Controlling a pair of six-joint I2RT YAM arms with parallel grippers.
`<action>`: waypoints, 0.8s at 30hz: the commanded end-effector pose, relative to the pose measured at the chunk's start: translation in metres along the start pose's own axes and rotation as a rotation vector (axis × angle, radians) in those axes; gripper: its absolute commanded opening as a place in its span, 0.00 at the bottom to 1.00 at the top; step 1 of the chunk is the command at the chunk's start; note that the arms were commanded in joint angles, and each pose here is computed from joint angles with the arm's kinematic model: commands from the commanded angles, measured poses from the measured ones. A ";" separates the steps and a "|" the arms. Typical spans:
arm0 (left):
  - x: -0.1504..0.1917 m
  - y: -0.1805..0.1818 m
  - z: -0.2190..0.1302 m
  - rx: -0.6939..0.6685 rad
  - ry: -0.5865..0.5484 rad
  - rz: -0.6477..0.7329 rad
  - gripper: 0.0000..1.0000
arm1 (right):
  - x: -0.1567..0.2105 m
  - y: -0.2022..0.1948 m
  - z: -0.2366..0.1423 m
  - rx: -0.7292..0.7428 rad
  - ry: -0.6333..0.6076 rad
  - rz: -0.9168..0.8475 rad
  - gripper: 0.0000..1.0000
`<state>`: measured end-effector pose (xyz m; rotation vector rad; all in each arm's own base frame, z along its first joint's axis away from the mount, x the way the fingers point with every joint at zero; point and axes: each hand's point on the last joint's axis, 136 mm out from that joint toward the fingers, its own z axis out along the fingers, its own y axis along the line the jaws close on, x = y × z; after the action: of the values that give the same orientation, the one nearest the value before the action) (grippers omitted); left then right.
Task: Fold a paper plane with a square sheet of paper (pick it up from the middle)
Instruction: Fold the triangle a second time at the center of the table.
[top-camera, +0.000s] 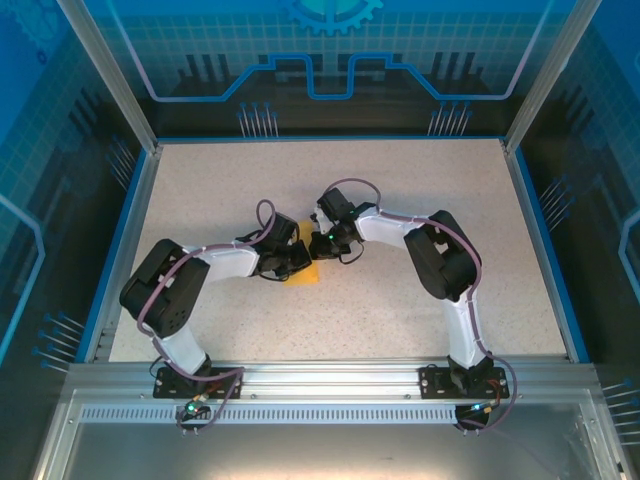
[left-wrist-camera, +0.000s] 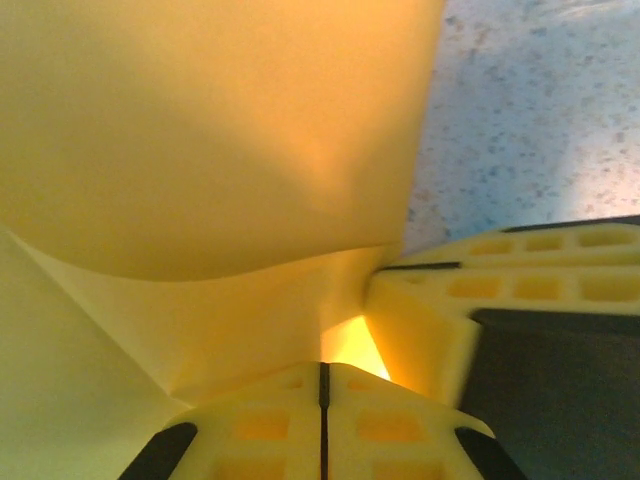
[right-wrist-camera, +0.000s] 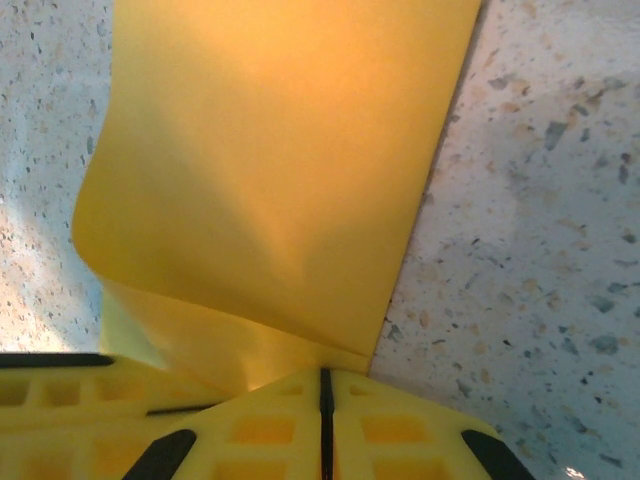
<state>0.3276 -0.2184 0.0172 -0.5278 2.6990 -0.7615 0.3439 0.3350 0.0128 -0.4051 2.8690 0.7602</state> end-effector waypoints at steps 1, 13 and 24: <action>-0.001 0.015 0.009 -0.049 0.006 0.005 0.09 | 0.033 -0.030 0.016 0.130 0.114 0.029 0.09; -0.020 -0.010 -0.020 0.023 -0.064 0.041 0.17 | 0.036 -0.035 0.016 0.143 0.121 0.029 0.09; -0.013 0.023 0.008 -0.037 -0.022 -0.020 0.10 | 0.040 -0.038 0.019 0.153 0.136 0.032 0.09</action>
<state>0.3399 -0.2056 0.0160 -0.5480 2.6687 -0.7439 0.3447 0.3324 0.0125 -0.4099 2.8721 0.7302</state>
